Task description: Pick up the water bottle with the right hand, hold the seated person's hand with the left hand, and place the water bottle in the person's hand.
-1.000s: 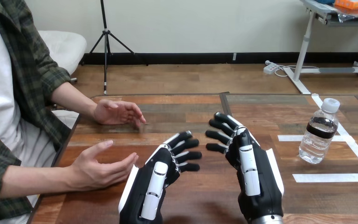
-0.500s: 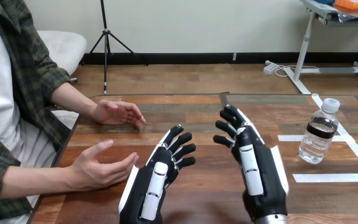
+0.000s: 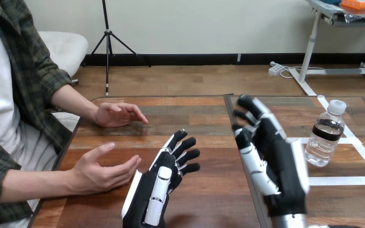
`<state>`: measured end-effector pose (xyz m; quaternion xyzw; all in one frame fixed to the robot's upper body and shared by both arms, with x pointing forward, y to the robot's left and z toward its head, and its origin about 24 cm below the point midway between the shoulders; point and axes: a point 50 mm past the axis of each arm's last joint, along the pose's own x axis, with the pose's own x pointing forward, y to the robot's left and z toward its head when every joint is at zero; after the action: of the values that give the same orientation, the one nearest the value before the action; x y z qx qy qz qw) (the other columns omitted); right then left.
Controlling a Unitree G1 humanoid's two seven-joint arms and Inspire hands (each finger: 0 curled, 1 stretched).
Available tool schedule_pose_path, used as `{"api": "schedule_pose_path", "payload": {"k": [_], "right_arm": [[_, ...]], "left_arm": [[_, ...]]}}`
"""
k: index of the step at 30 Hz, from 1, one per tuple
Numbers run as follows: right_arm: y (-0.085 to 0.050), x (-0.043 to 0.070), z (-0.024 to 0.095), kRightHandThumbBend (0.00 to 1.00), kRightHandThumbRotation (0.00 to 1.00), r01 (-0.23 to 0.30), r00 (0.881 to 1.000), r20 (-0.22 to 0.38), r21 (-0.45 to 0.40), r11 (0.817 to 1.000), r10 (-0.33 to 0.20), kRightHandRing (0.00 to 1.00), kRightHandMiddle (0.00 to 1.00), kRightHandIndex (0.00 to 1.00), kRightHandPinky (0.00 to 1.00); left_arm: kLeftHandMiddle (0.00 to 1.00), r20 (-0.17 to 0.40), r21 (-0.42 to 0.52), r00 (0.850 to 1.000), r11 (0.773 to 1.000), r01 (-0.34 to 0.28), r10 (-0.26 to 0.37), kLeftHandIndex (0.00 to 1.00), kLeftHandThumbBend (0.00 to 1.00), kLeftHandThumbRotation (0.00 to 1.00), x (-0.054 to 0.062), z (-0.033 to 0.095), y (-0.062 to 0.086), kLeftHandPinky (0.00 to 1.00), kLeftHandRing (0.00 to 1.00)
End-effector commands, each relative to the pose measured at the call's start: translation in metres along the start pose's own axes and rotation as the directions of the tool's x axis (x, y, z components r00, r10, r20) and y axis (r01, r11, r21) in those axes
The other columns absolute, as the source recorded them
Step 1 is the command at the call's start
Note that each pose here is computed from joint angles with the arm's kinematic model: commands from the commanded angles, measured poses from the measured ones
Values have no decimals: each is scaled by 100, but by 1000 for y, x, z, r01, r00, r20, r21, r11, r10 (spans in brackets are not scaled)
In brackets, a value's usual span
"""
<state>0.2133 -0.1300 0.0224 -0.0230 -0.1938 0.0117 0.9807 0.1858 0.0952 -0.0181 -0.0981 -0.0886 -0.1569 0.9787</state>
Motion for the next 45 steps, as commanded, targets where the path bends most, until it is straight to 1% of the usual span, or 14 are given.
{"api": "schedule_pose_path", "payload": {"k": [1,5,7,10,19,21,28,32,37,38,40,41,43,45], "right_arm": [[-4,28,21,56,29,30,981,191,-30,999,-23,85,88,84,77],[-11,32,26,57,26,55,969,245,-75,996,-36,85,88,83,77],[-13,33,27,58,25,65,965,258,-89,994,-40,86,88,83,77],[-17,36,30,59,24,89,956,287,-116,989,-53,86,88,83,78],[-31,42,37,63,23,157,927,365,-188,970,-80,85,88,83,78],[-34,44,38,63,23,176,921,382,-219,960,-81,86,88,83,78],[-42,47,41,67,29,234,909,402,-275,932,-109,87,88,84,80],[-46,49,43,68,31,272,897,424,-309,911,-124,87,88,84,80],[-50,50,43,70,33,308,888,438,-344,887,-139,88,88,84,80],[-51,51,44,70,33,318,886,442,-356,878,-142,88,88,84,81],[-52,51,44,70,35,330,883,446,-370,869,-145,88,88,84,82],[-54,52,44,70,35,340,881,450,-387,857,-146,88,88,84,83],[-56,52,44,71,38,351,879,455,-406,844,-147,89,89,84,85],[-58,53,43,71,39,365,877,457,-432,825,-149,90,90,84,86]], "left_arm": [[88,88,-41,996,999,8,-5,91,47,100,21,9,-14,76,83],[88,86,-42,996,999,10,-6,91,47,100,20,8,-15,75,83],[88,86,-42,996,999,10,-7,91,47,100,20,8,-15,75,83],[88,84,-40,996,999,10,-6,91,46,100,20,8,-15,75,83],[88,81,-36,997,999,11,-8,90,46,100,20,8,-16,75,83],[88,80,-37,997,999,11,-8,90,45,100,20,8,-17,75,83],[88,79,-42,997,999,13,-9,90,45,100,21,7,-17,75,83],[88,78,-42,997,999,13,-10,90,45,100,21,7,-17,75,83],[88,76,-43,997,999,13,-9,90,45,100,21,6,-17,75,83],[88,76,-43,997,999,13,-10,90,45,100,21,6,-17,75,83],[88,75,-43,997,999,14,-10,90,45,100,21,6,-18,75,83],[88,74,-44,997,999,16,-12,90,45,100,21,6,-18,75,83],[88,74,-44,997,999,18,-15,90,45,100,21,6,-17,75,83],[88,72,-45,997,999,18,-15,90,45,100,21,6,-17,75,83]]}}
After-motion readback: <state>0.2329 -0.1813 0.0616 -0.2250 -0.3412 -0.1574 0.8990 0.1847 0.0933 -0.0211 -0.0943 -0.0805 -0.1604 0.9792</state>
